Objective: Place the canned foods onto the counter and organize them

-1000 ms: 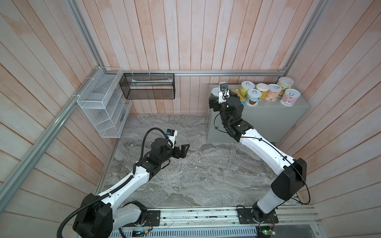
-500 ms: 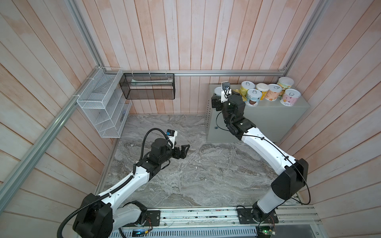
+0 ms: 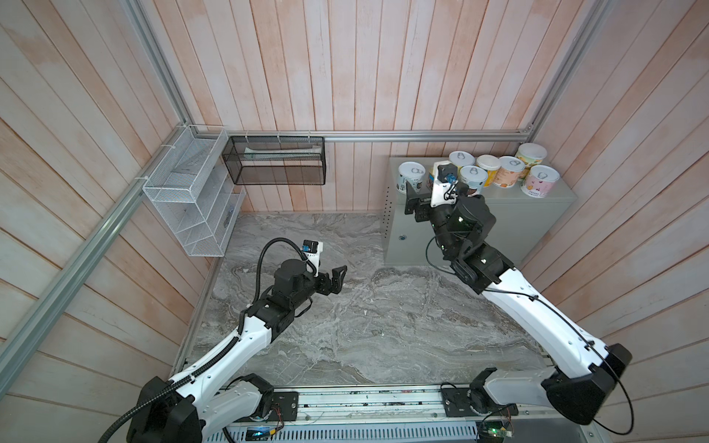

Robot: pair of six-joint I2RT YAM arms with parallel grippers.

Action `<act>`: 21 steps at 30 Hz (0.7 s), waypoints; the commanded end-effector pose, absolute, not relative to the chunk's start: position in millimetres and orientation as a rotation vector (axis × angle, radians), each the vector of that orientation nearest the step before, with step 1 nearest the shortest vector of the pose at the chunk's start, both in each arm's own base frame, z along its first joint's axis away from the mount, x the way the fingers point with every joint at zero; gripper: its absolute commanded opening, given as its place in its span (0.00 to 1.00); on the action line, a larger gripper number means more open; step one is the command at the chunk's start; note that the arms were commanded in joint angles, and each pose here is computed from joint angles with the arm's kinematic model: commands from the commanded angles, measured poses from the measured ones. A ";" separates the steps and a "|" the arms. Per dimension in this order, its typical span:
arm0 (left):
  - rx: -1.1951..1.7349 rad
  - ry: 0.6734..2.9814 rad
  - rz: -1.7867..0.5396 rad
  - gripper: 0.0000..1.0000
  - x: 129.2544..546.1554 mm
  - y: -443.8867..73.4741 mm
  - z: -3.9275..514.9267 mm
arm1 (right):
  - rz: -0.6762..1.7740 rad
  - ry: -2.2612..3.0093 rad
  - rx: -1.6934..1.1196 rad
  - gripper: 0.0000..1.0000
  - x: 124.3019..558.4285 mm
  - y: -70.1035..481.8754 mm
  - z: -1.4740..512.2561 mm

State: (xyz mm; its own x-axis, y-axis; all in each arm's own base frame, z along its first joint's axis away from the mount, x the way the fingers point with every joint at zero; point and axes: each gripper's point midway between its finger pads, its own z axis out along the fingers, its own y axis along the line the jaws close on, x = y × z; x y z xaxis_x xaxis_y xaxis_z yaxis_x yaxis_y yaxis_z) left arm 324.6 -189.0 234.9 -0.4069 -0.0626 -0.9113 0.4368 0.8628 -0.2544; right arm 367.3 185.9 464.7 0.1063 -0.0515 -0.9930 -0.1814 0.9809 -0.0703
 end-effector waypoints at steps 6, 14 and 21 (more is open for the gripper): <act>0.037 1.827 -0.287 1.00 347.4 -118.2 244.3 | 0.179 1.599 -0.093 0.98 316.9 147.0 351.6; -0.033 1.752 -0.070 1.00 377.0 -69.8 228.1 | 0.010 1.497 0.005 0.98 304.7 96.7 286.6; -0.069 1.666 0.113 1.00 373.4 -19.9 196.3 | -0.228 1.480 0.394 0.98 308.0 -26.3 224.1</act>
State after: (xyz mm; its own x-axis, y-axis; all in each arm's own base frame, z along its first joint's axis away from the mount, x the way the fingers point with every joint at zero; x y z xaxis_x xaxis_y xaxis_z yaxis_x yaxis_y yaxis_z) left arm 371.9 -43.2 177.8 -0.2298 -0.0037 -0.9732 -0.0324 0.9995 0.0038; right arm 313.8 17.1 215.9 -0.0414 0.0116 -0.9991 0.2335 0.9723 0.0016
